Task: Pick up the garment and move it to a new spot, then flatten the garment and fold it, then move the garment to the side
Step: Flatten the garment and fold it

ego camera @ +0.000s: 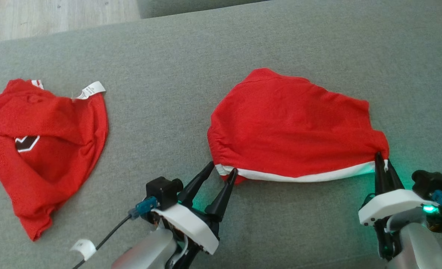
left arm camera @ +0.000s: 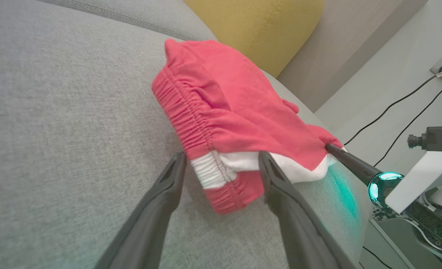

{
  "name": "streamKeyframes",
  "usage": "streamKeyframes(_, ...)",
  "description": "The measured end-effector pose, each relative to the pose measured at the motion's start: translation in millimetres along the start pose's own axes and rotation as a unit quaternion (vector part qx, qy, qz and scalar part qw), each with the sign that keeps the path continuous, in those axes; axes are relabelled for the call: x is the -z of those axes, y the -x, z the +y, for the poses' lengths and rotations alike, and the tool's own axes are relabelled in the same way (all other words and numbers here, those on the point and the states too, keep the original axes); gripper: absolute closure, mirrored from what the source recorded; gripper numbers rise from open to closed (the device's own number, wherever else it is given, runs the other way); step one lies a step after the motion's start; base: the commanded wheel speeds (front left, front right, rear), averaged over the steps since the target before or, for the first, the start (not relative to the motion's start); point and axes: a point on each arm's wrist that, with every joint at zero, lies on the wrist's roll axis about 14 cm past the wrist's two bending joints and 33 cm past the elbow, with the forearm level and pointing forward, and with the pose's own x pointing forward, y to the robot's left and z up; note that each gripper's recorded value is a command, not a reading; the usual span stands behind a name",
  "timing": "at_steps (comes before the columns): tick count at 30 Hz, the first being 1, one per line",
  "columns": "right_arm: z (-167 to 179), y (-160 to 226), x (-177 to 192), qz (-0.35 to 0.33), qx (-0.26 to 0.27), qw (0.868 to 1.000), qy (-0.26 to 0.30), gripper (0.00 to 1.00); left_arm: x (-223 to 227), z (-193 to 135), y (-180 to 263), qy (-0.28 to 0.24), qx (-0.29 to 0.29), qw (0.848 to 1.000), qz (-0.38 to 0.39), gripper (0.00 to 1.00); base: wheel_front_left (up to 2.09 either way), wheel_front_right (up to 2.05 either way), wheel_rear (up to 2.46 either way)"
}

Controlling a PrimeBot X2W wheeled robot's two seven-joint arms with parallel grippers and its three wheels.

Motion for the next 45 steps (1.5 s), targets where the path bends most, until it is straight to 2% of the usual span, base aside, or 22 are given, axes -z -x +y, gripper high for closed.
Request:
streamKeyframes(6, 0.4, 0.8, 1.7, 0.002, -0.001, 1.000, 0.001, 1.00, 4.7, -0.7, 1.5, 0.002, 0.003, 1.000, 0.009, 0.00, 0.00, 0.00, 0.00)
streamKeyframes(7, 0.5, 0.9, 1.7, 0.003, -0.001, 1.000, 0.001, 1.00, 4.3, -1.0, 1.3, 0.002, 0.004, 1.000, 0.009, 0.04, 0.00, 0.00, 0.00)
streamKeyframes(8, 0.4, 1.0, 1.5, 0.002, -0.001, 1.000, 0.001, 1.00, 3.9, -1.6, 1.1, 0.001, 0.005, 1.000, 0.008, 0.62, 0.00, 0.00, 0.00)
streamKeyframes(9, 0.2, 1.1, 1.6, 0.002, -0.001, 1.000, 0.001, 1.00, 3.8, -2.1, 1.1, 0.001, 0.007, 1.000, 0.008, 0.84, 0.00, 0.00, 0.00)
streamKeyframes(10, 0.2, 1.3, 2.0, 0.003, -0.001, 1.000, 0.001, 1.00, 3.6, -3.2, 1.1, 0.000, 0.009, 1.000, 0.008, 1.00, 0.00, 0.00, 0.00)
streamKeyframes(20, 6.0, 1.6, -3.5, -0.007, -0.010, 1.000, 0.001, 1.00, -9.7, -9.8, 2.5, -0.021, 0.020, 1.000, -0.010, 1.00, 0.00, 0.00, 0.00)
streamKeyframes(28, 18.6, 1.0, -21.0, -0.037, -0.028, 0.999, -0.002, 1.00, -42.7, -8.1, 7.1, -0.061, 0.015, 0.996, -0.057, 1.00, 0.00, 0.00, 0.00)
streamKeyframes(37, 42.2, 2.5, -57.9, -0.091, -0.064, 0.994, 0.006, 1.00, -72.8, 0.9, 21.1, -0.090, -0.008, 0.991, -0.102, 1.00, 0.00, 0.00, 0.00)
streamKeyframes(45, 45.8, 4.7, -67.7, -0.100, -0.069, 0.993, 0.007, 1.00, -83.0, 18.3, 35.3, -0.087, -0.046, 0.987, -0.126, 1.00, 0.00, 0.00, 0.00)
